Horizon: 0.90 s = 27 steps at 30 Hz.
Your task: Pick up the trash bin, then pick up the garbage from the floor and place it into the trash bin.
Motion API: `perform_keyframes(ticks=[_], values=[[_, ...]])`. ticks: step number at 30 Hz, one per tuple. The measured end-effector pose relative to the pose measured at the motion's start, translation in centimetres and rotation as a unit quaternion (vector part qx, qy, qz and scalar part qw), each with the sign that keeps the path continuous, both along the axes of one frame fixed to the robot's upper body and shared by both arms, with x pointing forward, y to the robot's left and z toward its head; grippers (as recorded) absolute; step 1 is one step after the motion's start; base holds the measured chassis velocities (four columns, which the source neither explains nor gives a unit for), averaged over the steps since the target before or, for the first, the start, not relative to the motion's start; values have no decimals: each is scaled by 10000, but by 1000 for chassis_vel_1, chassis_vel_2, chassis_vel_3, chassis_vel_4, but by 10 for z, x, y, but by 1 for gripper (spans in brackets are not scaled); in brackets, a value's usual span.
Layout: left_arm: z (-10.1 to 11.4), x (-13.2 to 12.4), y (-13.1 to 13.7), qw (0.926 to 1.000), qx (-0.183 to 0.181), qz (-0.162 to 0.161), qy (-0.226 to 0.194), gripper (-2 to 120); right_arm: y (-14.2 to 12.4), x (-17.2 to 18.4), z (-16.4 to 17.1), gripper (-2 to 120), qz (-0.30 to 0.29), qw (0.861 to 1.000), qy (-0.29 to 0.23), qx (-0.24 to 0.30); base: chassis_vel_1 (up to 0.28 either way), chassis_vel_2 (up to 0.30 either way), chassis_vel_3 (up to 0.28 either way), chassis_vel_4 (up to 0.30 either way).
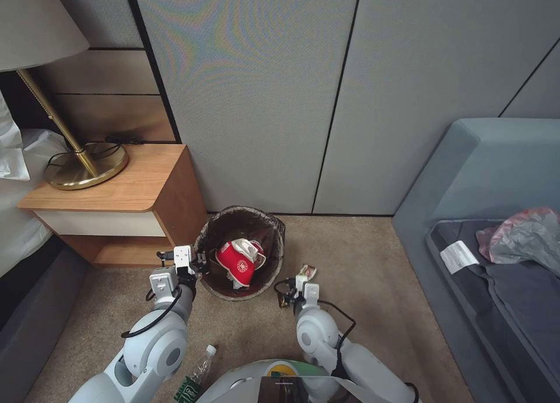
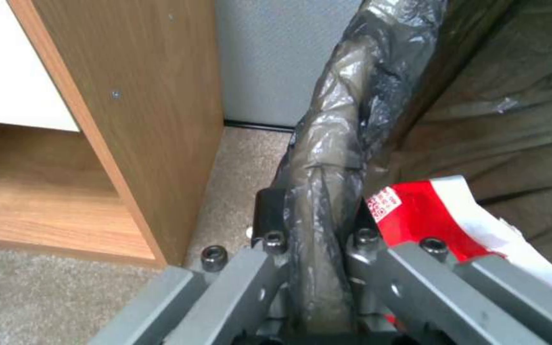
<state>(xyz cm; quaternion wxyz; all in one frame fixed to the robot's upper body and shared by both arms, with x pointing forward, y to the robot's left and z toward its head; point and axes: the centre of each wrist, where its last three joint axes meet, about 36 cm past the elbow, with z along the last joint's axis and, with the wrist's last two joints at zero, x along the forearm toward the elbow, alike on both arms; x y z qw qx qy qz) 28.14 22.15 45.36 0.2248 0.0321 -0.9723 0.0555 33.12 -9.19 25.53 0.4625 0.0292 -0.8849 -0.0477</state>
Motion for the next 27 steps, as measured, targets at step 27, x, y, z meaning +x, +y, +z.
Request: perform_keyframes(ticks=[27], values=[[0, 0, 0, 10000, 0, 0, 0, 0, -100, -3, 242, 0, -49, 8879, -4594, 234, 0, 0, 0, 0]])
